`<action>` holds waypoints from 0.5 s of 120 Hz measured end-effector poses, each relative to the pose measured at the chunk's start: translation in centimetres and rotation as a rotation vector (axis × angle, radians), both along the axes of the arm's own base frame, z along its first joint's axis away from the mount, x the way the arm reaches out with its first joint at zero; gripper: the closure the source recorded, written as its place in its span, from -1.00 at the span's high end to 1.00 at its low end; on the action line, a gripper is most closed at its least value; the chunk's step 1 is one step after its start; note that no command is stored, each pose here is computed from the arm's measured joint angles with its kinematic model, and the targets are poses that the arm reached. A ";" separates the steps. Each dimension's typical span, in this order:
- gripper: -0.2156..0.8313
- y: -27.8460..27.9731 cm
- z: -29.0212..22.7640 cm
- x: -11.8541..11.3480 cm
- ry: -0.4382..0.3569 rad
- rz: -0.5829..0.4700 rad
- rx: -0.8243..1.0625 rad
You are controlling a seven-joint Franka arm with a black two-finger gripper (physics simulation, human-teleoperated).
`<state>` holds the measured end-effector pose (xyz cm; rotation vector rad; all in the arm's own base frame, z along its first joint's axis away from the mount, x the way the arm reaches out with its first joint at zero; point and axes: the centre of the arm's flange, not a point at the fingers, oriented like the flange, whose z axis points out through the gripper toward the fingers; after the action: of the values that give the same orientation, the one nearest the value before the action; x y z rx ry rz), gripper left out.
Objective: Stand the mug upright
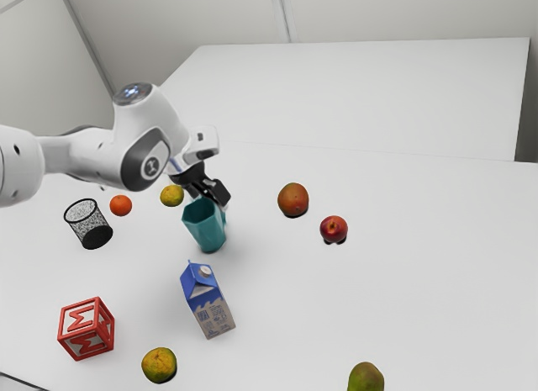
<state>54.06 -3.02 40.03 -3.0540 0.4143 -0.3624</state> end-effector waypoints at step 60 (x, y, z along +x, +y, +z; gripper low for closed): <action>0.58 3.2 13.2 8.6 0.158 0.127 -0.066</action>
<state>62.65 0.14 53.24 -3.1643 0.2167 -0.1321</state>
